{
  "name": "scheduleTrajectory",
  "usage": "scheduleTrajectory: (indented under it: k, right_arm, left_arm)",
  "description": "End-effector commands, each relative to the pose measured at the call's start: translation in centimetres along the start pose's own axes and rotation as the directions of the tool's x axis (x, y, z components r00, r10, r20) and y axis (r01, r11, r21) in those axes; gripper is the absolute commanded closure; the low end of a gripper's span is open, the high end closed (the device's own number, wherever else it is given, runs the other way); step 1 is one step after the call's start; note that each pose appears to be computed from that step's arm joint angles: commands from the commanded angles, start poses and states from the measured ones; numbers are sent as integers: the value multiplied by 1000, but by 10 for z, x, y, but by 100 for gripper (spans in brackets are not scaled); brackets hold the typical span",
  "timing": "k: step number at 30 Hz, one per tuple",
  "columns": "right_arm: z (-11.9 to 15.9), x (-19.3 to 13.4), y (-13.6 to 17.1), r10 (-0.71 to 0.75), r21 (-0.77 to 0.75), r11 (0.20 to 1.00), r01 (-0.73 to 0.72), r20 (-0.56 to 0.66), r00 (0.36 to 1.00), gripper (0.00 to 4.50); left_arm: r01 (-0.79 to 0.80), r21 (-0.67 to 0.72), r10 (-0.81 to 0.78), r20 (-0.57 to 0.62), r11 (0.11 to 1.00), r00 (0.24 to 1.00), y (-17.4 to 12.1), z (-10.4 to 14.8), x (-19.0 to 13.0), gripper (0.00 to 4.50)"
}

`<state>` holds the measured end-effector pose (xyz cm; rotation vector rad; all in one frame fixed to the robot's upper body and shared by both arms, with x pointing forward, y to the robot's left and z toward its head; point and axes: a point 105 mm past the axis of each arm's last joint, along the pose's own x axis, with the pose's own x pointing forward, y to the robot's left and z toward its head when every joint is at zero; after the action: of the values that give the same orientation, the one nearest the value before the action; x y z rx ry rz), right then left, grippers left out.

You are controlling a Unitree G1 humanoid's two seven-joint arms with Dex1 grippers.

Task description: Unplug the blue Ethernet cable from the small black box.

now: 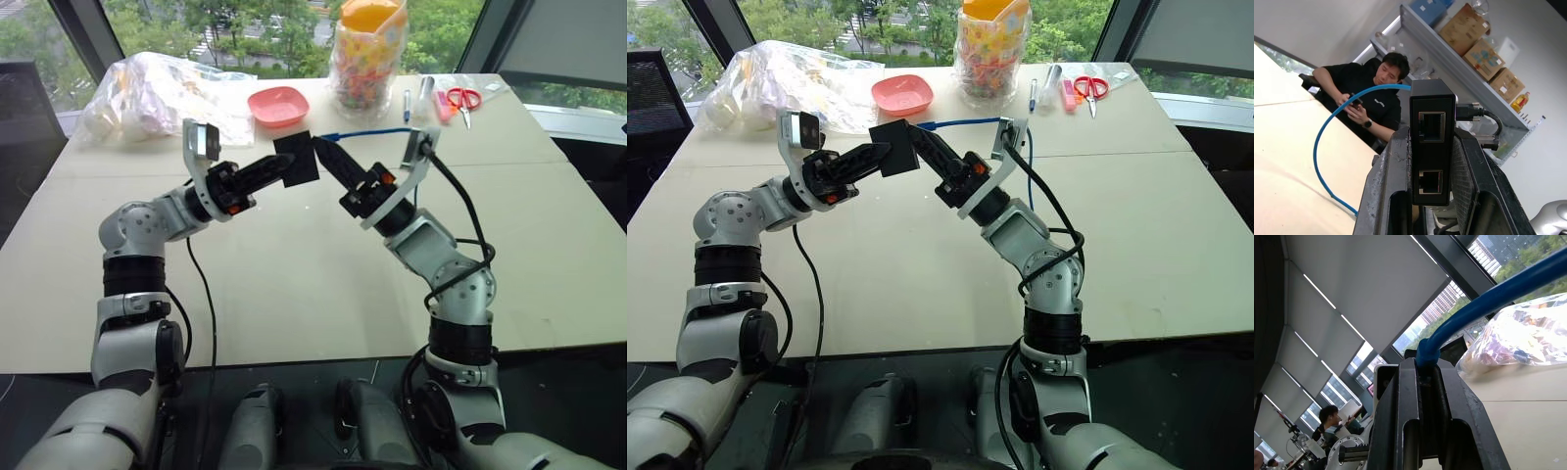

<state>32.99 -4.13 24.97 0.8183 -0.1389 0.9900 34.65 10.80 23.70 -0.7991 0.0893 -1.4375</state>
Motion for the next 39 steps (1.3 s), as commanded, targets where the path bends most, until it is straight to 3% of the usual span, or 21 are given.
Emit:
scheduleTrajectory:
  k: [1,5,10,13,15,18,22,25,29,31,34,39]
  right_arm:
    - [17,-6,-12,-58,-8,998,58,64,996,447]
    - [54,-27,-49,-218,-80,970,231,142,966,447]
    - [88,-40,-75,-308,-170,928,333,157,938,447]
    - [99,-43,-103,-432,-261,852,454,139,891,447]
    - [102,-48,-129,-538,-334,771,542,113,835,447]
    - [102,-59,-162,-662,-408,659,632,86,745,447]
    - [97,-67,-185,-728,-468,586,661,55,684,447]
    - [92,-68,-192,-732,-489,582,650,33,680,331]
    - [87,-74,-198,-754,-494,567,659,8,656,124]
    - [72,-74,-194,-736,-519,605,603,-78,672,24]
    - [48,-72,-178,-680,-525,675,519,-169,713,7]
    - [25,-73,-141,-613,-535,714,451,-167,772,7]
  left_arm:
    - [-6,67,5,17,998,1000,-6,12,-6,404]
    - [-71,106,63,70,992,996,-6,29,-27,404]
    - [-172,174,153,116,970,981,2,38,-38,404]
    - [-338,322,319,111,884,941,29,33,-32,404]
    - [-439,444,434,119,781,893,49,29,-27,404]
    - [-469,552,485,128,690,865,63,21,-17,404]
    - [-486,612,506,158,623,848,76,11,-3,404]
    - [-480,652,521,150,587,841,87,-2,6,404]
    - [-478,669,526,150,570,837,98,-13,20,404]
    - [-479,672,530,149,564,835,104,-18,28,404]
    - [-474,689,537,144,548,831,110,-23,37,404]
    - [-476,706,571,123,525,812,122,-39,52,404]
